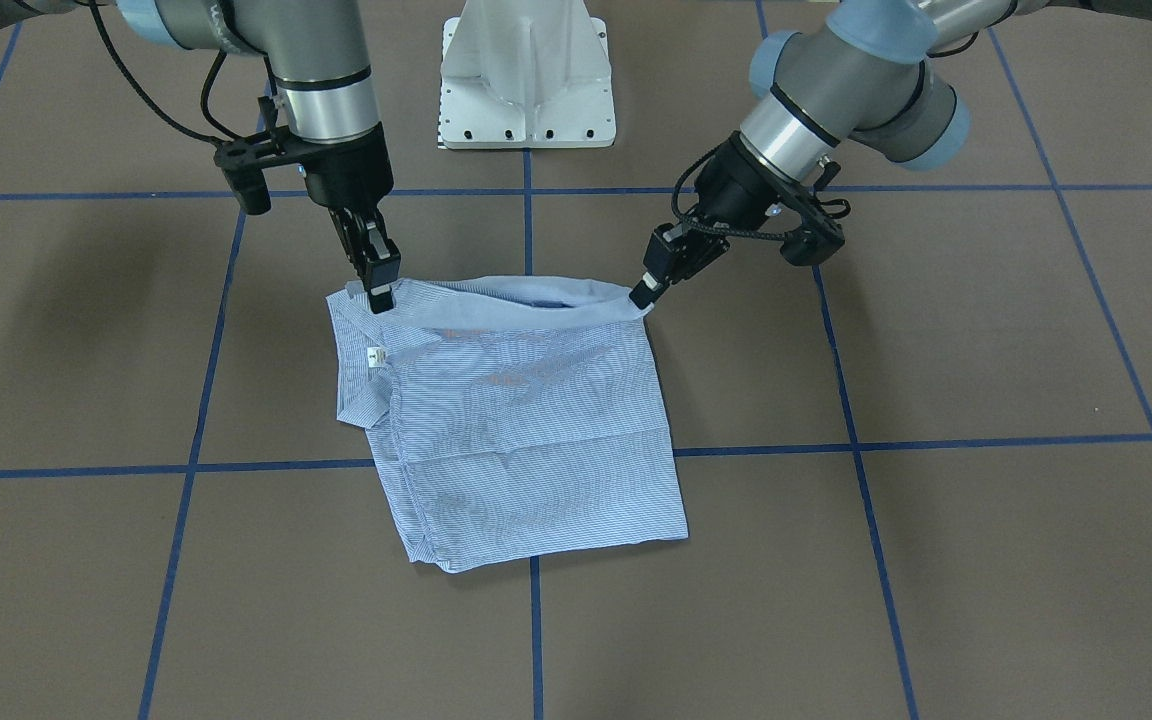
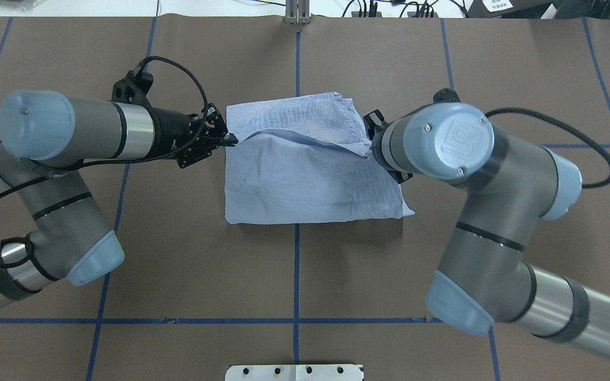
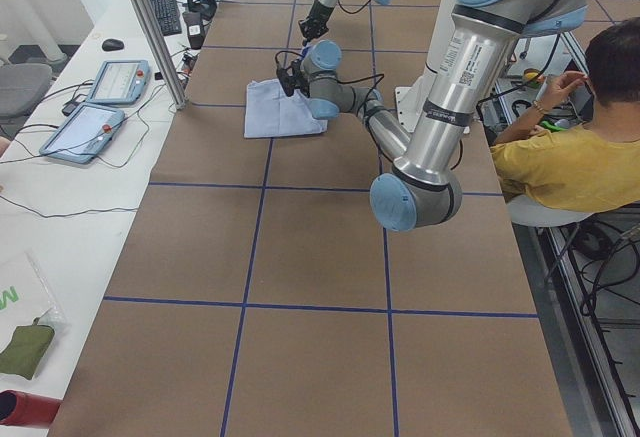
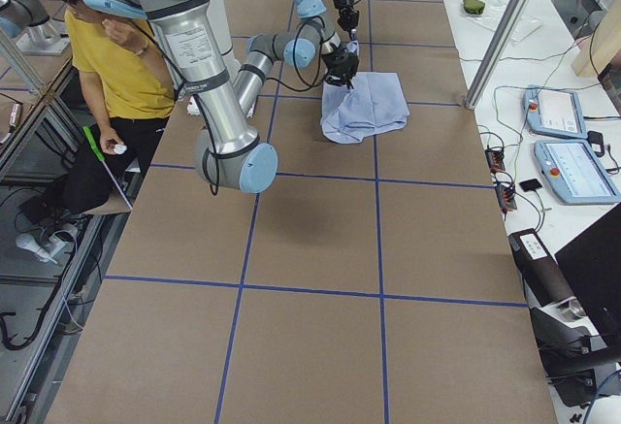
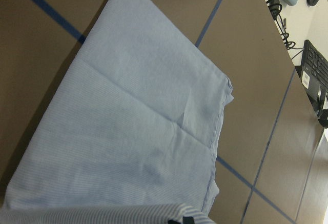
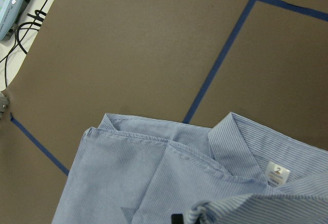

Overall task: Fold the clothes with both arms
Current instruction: 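Lift the near edge with both grippers and fold it onto the far edge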

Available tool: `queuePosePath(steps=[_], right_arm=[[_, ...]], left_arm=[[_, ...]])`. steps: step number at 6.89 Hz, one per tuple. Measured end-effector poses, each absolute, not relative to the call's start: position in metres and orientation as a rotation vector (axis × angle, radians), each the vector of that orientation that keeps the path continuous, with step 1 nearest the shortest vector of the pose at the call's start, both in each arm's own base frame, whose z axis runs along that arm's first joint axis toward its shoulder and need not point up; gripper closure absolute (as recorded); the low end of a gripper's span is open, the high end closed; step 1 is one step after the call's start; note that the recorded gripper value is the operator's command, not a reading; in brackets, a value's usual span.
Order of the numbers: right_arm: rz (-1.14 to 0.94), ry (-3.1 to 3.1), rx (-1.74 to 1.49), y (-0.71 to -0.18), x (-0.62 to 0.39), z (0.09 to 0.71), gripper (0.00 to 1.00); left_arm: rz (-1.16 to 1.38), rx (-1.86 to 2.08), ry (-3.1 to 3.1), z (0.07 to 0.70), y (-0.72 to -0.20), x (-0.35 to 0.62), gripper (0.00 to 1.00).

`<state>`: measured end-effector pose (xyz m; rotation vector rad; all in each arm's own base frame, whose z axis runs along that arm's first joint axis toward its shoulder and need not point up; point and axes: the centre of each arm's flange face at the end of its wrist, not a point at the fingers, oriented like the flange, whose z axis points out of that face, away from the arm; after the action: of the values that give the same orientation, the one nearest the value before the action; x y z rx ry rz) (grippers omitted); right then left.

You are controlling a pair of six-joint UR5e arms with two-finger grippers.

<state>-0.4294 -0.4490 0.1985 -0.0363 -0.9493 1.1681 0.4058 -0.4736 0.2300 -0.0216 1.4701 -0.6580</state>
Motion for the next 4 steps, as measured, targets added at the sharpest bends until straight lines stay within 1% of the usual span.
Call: queuePosePath(steps=[2,4], right_arm=[[1.172,-0.95,-0.073,-0.53,-0.456,0.204,1.0],[1.147,-0.92,-0.065,-0.59,-0.485,0.213,1.0]], left_arm=[[-0.676,0.011,1.421,0.239,-0.519,0.42,1.0],[-0.681,0.034,1.367,0.253,-0.552,0.442,1.0]])
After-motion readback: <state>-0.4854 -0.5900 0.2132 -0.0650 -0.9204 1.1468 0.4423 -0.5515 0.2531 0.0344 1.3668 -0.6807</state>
